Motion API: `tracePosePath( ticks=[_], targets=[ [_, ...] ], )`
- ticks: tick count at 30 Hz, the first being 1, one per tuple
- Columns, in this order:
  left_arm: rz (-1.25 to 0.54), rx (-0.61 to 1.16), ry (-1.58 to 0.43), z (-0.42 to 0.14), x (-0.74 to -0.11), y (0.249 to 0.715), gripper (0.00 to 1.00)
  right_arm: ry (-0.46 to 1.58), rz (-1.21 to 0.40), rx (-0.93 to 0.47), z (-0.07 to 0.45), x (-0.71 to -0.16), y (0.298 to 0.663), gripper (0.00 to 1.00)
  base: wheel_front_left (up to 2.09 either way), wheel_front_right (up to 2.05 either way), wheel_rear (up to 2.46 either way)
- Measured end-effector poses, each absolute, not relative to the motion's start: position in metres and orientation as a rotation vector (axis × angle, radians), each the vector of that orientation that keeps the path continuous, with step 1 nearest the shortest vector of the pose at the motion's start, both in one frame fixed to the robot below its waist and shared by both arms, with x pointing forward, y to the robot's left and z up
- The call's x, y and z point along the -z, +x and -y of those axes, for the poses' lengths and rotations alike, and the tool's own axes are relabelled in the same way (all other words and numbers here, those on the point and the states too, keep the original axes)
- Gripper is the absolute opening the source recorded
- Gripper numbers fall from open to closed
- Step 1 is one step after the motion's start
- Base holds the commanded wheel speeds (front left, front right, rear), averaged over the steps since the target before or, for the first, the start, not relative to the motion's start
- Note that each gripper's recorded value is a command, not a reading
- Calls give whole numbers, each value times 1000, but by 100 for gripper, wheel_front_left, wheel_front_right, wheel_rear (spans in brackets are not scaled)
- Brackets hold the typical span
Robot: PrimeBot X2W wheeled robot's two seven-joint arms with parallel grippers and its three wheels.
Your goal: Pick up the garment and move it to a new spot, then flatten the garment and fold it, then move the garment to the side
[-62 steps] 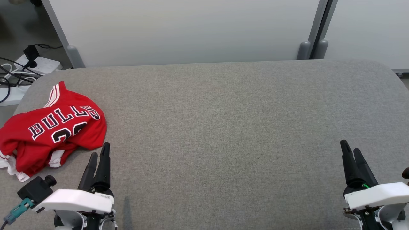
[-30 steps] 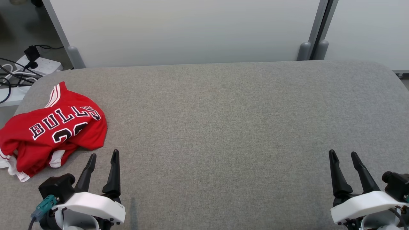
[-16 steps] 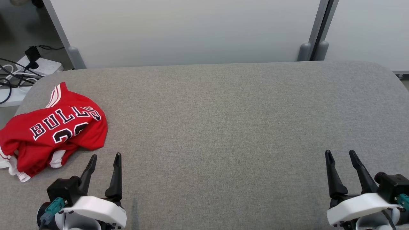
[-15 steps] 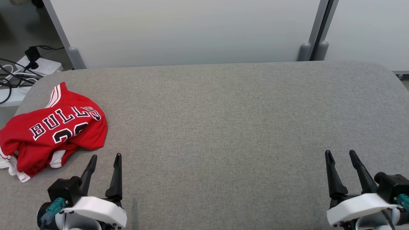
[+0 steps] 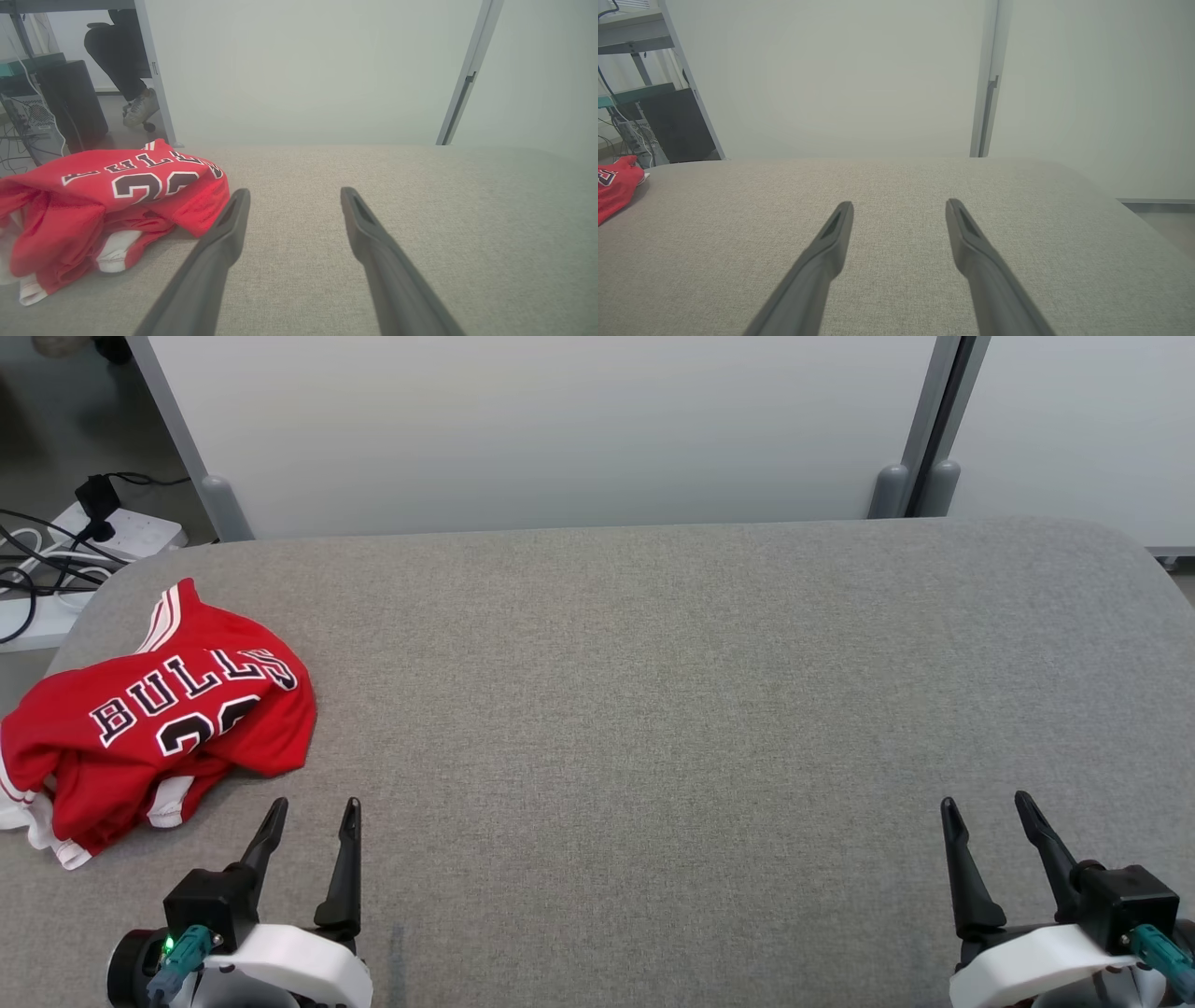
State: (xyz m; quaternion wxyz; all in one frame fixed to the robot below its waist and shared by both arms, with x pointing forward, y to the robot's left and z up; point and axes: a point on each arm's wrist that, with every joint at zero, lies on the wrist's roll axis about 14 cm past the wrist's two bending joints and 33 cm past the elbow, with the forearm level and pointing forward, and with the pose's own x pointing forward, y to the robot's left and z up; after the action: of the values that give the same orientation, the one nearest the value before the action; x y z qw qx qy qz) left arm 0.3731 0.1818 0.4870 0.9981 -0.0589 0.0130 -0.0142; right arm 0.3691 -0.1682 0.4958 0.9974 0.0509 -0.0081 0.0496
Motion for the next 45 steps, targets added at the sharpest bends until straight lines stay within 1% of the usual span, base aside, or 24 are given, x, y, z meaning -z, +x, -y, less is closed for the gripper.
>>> tracePosePath(
  ticks=[12,19,30,38,45],
  targets=[
    [-20,28,-71,-184,-482,371,100,13,39,-115,165,-498,367,100,0,0,0],
    [-33,6,-99,-186,-478,369,100,34,35,-96,169,-495,365,100,0,0,0],
    [-39,-34,-127,-197,-475,363,100,46,36,-111,161,-496,369,100,0,0,0],
    [-2,-132,-128,-229,-485,349,100,64,44,-241,117,-499,379,100,0,0,0],
    [19,-257,-131,-267,-489,323,100,81,42,-382,68,-502,386,100,0,0,0]
  ],
)
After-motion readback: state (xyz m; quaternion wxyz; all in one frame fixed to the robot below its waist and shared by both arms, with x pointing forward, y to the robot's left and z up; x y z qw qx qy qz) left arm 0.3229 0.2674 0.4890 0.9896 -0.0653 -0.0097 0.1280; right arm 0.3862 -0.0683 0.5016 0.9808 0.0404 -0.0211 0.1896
